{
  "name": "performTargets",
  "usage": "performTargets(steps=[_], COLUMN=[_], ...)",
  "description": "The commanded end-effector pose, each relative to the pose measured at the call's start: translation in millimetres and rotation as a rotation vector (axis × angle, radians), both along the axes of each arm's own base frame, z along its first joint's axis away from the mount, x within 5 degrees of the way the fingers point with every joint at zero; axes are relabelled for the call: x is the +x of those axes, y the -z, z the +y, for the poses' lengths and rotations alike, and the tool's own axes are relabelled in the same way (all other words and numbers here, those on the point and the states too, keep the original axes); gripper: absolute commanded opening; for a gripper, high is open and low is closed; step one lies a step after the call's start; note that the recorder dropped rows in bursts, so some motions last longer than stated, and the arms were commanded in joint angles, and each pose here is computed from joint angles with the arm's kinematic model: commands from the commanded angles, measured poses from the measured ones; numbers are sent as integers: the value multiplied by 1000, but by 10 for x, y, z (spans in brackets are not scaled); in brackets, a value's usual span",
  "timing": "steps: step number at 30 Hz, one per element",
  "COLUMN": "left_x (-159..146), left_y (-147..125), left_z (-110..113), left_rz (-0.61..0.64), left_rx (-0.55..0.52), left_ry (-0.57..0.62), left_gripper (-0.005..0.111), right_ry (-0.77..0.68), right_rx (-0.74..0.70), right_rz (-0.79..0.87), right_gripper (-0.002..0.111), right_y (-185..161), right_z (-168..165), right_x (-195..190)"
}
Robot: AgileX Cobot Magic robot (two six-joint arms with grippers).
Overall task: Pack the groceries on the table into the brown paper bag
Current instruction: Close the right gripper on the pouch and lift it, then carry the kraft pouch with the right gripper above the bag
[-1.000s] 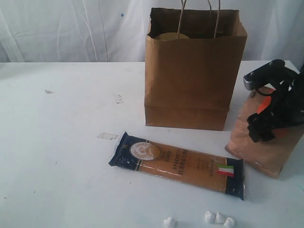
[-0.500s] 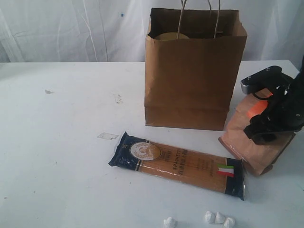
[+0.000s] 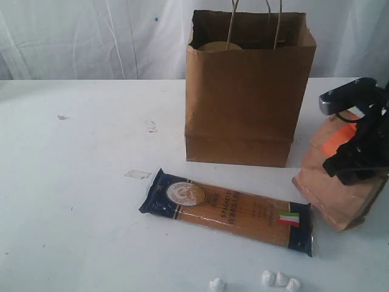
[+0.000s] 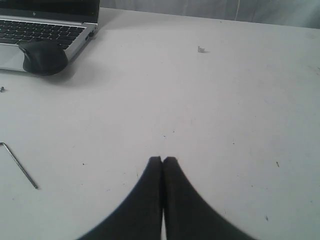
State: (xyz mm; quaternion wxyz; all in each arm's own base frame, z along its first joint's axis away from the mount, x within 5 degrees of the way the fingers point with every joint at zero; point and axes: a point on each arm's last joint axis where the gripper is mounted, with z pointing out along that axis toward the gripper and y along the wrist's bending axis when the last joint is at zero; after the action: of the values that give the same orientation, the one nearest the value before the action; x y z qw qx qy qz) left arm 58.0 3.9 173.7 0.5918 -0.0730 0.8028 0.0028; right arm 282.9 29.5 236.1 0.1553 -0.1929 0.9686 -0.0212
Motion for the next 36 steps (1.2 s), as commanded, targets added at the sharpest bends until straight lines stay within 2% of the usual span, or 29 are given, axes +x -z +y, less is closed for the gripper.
performTargets(steps=[1,7,14,17,28,36], left_x=[-3,-3,-3,-3,-3,-3], left_y=[9,9,9,9,9,9], left_z=[-7,-7,-7,-7,-7,-7], left_rz=[3,3,3,3,3,3], left_rx=[-11,-9,-9,-9,-9,-9], left_ry=[6,7,7,7,7,7], left_gripper=[0,0,0,0,0,0], right_ry=[33,46,108,107,119,155], right_rx=[30,51,59,62,117,221], right_rz=[-137,-244,-207,-247,-531,-850], right_gripper=[41,41,41,41,41,41], right_y=[-410,-657,-718,-825,-1345,-1737], right_z=[-20,-35,-62,-75,-133,-172], right_x=[-203,-346,-476,-574,-1086,-1477])
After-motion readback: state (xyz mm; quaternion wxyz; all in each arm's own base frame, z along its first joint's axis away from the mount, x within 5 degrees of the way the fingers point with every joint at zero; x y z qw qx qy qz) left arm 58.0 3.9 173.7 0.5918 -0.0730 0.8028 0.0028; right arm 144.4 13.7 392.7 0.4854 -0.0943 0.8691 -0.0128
